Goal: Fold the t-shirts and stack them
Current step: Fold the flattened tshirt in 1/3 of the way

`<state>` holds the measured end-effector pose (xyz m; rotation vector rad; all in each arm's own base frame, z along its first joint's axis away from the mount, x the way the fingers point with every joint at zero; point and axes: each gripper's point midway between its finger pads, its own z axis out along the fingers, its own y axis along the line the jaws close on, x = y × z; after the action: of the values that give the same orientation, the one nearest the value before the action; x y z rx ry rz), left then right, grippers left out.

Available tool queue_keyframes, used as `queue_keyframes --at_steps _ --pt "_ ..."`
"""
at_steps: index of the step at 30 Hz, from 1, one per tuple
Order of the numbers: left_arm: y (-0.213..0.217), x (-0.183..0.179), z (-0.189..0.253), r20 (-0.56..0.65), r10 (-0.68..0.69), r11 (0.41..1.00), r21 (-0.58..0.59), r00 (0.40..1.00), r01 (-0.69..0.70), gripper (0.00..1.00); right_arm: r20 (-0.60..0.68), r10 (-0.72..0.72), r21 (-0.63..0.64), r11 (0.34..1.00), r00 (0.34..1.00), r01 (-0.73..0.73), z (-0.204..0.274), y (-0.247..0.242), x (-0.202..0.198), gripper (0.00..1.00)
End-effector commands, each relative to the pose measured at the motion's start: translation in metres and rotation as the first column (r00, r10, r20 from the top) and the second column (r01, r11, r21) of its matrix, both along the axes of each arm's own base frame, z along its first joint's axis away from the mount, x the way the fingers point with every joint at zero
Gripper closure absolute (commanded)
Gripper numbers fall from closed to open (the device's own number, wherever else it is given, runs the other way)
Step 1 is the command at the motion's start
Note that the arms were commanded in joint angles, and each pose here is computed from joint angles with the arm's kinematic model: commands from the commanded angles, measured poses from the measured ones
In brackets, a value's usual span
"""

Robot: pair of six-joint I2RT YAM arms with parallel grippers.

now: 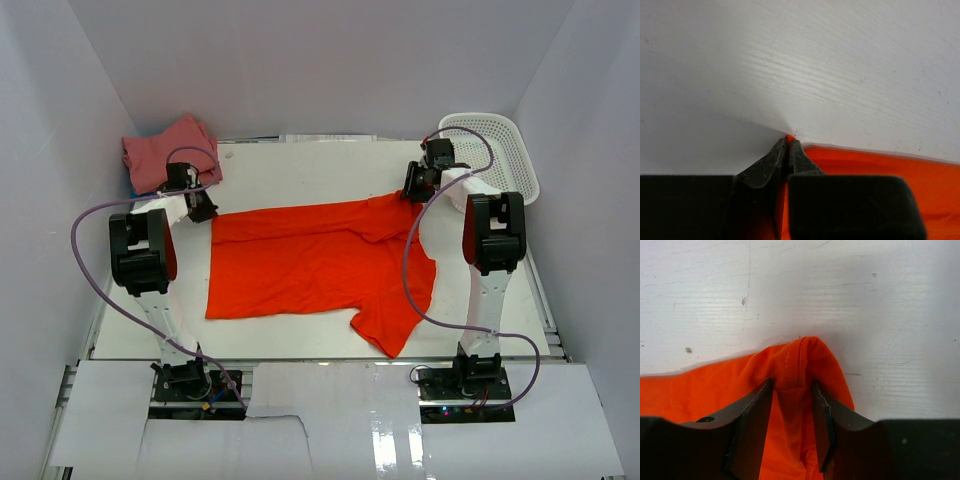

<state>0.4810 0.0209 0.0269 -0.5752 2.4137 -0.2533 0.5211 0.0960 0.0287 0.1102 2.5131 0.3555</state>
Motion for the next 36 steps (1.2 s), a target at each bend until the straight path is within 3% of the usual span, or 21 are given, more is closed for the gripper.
queue_keyframes --at_steps 1,7,10,21,23,27,29,33,36 --pt "0.017 0.006 0.02 0.038 0.051 0.997 0.05 0.998 -0.053 0.81 0.035 -0.019 -0.048 0.999 0.999 0.021 0.017 -0.011 0.003 0.56" --pt "0.036 0.002 0.042 0.079 0.131 0.983 0.118 0.988 -0.139 0.75 0.058 -0.034 -0.064 0.997 0.998 0.037 0.03 -0.015 0.0 0.55" --pt "0.057 -0.006 0.058 0.108 0.222 0.952 0.192 0.969 -0.24 0.6 0.082 -0.042 -0.077 0.996 0.996 0.048 0.039 -0.019 -0.001 0.52" --pt "0.075 -0.025 0.127 0.266 0.293 0.906 0.232 0.919 -0.355 0.6 0.182 -0.026 -0.072 0.997 0.983 0.04 0.098 -0.018 -0.005 0.48" --pt "0.064 -0.024 0.138 0.29 0.251 0.927 0.203 0.924 -0.315 0.61 0.194 -0.01 -0.063 0.998 0.981 0.023 0.106 -0.015 -0.011 0.48" --pt "-0.017 -0.012 0.156 0.325 0.007 0.999 0.043 0.946 -0.022 0.68 0.192 0.055 -0.03 0.998 0.98 -0.05 0.111 0.004 -0.034 0.48" --pt "-0.049 -0.005 0.162 0.335 -0.066 0.998 -0.001 0.94 0.07 0.73 0.18 0.096 -0.028 0.995 0.979 -0.093 0.109 0.015 -0.044 0.48" --pt "-0.13 -0.004 0.169 0.356 -0.238 0.965 -0.02 0.904 0.261 0.71 0.182 0.146 0.015 0.988 0.972 -0.151 0.113 0.034 -0.072 0.42" --pt "-0.164 -0.006 0.17 0.375 -0.28 0.946 -0.049 0.884 0.32 0.68 0.199 0.156 0.077 0.982 0.968 -0.174 0.113 0.043 -0.096 0.41"
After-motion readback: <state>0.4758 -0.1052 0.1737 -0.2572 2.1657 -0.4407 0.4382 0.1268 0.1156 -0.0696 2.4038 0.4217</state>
